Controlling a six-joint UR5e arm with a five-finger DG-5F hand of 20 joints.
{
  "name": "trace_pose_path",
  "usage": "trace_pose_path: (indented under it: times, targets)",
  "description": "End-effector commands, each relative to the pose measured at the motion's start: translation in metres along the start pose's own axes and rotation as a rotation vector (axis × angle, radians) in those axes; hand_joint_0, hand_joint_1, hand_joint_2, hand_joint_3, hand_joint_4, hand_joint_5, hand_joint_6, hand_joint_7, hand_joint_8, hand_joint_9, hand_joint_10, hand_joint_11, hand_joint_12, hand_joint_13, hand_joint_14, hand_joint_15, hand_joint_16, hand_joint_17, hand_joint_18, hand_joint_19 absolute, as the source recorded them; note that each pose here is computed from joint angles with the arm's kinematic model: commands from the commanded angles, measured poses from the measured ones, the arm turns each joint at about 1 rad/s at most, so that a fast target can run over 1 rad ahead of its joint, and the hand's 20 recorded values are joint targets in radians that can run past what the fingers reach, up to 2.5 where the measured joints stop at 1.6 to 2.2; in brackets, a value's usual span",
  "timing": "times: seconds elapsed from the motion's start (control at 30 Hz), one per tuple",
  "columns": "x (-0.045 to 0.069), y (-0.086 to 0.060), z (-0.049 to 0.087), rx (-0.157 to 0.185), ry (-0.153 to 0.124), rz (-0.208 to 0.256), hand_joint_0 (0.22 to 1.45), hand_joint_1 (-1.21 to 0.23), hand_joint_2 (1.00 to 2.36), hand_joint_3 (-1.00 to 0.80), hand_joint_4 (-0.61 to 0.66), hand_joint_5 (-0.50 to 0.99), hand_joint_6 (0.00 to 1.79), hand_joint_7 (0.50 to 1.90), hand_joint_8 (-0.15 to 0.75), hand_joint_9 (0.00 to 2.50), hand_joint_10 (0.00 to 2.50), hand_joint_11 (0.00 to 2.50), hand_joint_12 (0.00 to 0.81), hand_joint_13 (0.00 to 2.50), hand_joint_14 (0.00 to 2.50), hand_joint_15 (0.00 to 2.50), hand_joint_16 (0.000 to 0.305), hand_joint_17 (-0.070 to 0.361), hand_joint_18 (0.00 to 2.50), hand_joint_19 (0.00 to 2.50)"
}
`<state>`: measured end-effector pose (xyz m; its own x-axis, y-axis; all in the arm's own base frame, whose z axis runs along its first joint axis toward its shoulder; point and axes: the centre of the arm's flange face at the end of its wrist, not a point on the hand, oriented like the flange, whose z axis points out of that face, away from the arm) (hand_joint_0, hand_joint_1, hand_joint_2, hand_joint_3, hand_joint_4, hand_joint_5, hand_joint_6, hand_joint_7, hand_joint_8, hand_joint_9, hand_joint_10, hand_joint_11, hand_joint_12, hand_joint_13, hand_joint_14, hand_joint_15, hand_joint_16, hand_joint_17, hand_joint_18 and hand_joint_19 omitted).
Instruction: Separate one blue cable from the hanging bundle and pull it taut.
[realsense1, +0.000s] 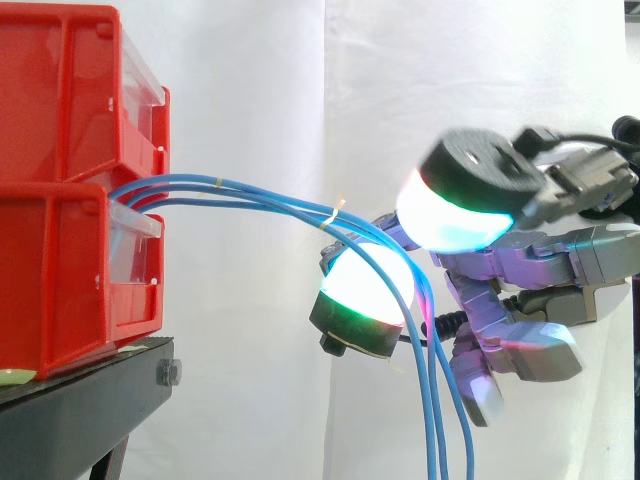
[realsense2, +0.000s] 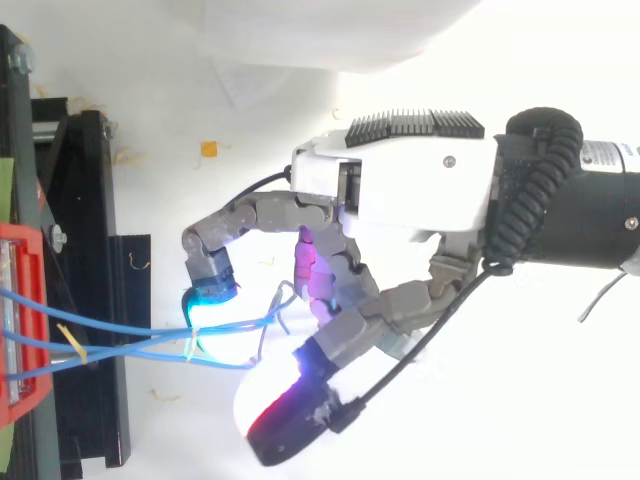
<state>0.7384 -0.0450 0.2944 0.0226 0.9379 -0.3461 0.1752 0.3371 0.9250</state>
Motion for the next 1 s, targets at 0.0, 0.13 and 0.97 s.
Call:
trace_pose_path:
  times: [0.0,0.13,0.97]
  targets:
    - [-0.0001,0.0004,0.0000,-0.001,0.000,0.000,0.43,-0.48,1.00,-0.50,0.11,0.14,0.50,1.31,0.172,2.15,0.02,0.60,0.335,1.57,0.02,0.65,0.089,0.200,1.21,0.38]
    - [0.0000,0.0004,0.0000,-0.001,0.001,0.000,0.51,-0.28,1.00,-0.50,0.08,0.14,0.50,1.31,0.140,2.15,0.02,0.62,0.309,1.55,0.02,0.68,0.080,0.180,1.12,0.43]
    - [-0.0004,0.0003,0.0000,0.000,-0.003,-0.001,0.70,-0.74,1.01,-0.20,0.03,0.15,0.50,1.32,0.176,2.18,0.03,0.70,0.319,1.56,0.02,0.69,0.077,0.174,1.15,0.41]
